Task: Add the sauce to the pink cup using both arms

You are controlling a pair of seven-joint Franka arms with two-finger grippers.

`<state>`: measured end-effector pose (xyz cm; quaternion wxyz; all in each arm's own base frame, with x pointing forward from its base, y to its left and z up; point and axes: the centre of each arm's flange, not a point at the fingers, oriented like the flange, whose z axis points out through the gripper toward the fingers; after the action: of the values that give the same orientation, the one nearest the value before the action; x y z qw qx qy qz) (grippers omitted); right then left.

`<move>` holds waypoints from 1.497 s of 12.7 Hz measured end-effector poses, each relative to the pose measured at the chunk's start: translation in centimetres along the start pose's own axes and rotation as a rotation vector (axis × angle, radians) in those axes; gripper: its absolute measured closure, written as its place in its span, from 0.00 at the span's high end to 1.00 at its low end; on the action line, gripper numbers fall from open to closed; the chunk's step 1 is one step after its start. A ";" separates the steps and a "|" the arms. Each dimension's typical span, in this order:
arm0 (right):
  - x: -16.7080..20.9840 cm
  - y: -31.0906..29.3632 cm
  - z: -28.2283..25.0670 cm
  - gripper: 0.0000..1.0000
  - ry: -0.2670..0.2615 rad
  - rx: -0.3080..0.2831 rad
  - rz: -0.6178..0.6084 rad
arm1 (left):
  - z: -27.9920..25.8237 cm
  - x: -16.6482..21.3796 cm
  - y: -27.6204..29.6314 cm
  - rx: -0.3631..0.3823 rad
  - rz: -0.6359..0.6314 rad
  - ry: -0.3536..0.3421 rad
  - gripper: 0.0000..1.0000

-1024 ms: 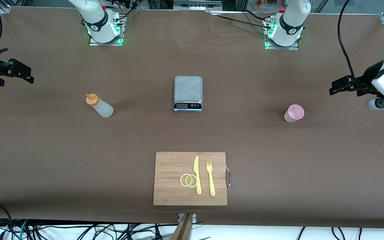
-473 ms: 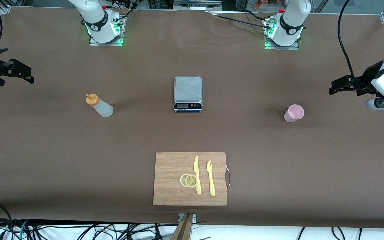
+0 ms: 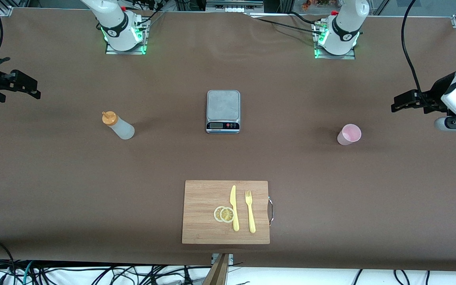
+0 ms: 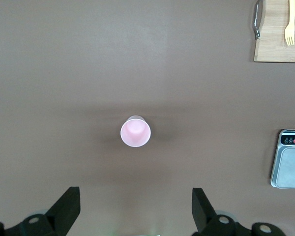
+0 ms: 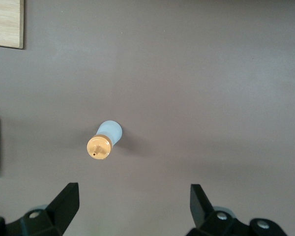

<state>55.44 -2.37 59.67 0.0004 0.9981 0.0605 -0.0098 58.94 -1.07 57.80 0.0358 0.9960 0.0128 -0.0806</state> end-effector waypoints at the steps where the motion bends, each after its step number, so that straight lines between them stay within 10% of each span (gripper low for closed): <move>1: 0.0 0.0 0.0 1.00 0.000 0.000 0.000 | 0.2 0.1 -0.3 0.000 -0.004 -0.003 1.00; 11: 0.0 0.0 0.0 1.00 -0.002 0.000 0.000 | 9.1 3.3 -2.7 0.055 0.085 -0.145 1.00; 19: 0.0 0.0 0.0 1.00 -0.002 0.000 0.000 | 23.2 3.3 -7.1 0.060 0.032 -0.089 1.00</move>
<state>55.43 -2.37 59.63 0.0002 0.9981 0.0605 -0.0107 58.24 4.36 33.90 0.0079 0.9922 -0.0072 -0.1243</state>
